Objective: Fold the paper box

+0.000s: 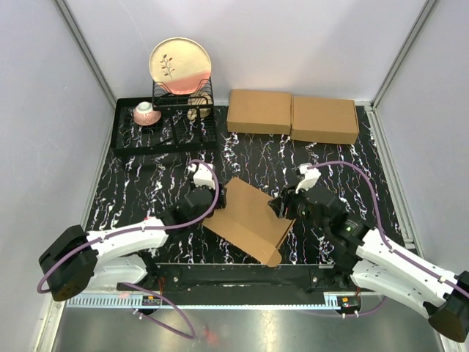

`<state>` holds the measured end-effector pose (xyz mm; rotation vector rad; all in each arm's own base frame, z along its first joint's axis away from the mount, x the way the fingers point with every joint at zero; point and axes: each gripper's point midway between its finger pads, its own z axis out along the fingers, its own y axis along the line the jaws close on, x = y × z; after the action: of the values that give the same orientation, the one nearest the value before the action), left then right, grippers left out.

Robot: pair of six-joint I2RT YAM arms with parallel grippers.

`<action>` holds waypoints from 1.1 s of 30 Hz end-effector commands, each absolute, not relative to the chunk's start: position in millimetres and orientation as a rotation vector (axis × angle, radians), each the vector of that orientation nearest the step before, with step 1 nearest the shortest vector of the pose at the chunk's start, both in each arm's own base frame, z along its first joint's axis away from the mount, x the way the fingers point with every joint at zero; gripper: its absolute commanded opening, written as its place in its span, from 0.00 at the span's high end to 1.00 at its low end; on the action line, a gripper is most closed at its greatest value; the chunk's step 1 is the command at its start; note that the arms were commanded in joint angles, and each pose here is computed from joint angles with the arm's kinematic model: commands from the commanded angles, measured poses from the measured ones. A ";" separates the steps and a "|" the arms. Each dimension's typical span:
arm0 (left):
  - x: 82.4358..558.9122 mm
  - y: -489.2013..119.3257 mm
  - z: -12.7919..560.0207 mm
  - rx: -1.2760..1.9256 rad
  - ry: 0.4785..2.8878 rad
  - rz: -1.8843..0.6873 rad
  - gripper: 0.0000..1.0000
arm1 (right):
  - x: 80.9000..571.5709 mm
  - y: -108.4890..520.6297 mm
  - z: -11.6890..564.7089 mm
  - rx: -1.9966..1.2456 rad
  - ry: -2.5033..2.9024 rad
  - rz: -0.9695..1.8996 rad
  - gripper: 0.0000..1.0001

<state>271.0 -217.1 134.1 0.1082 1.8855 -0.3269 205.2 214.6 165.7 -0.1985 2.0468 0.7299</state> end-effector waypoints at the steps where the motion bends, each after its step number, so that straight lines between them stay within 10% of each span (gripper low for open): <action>1: 261.0 -241.7 127.8 0.112 1.950 -0.482 0.43 | 200.9 217.2 175.4 -0.163 2.071 0.764 0.46; 24: 220.9 -187.6 62.1 -0.109 2.022 -0.477 0.48 | 172.7 233.9 63.6 0.002 2.346 0.900 0.59; 33: 215.8 -178.4 66.0 -0.242 1.995 -0.543 0.46 | 180.0 236.9 145.7 0.071 2.007 1.139 0.51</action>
<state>217.0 -185.8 68.5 -0.1513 2.0005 -0.5364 179.6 232.5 105.8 0.0408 2.1514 1.0147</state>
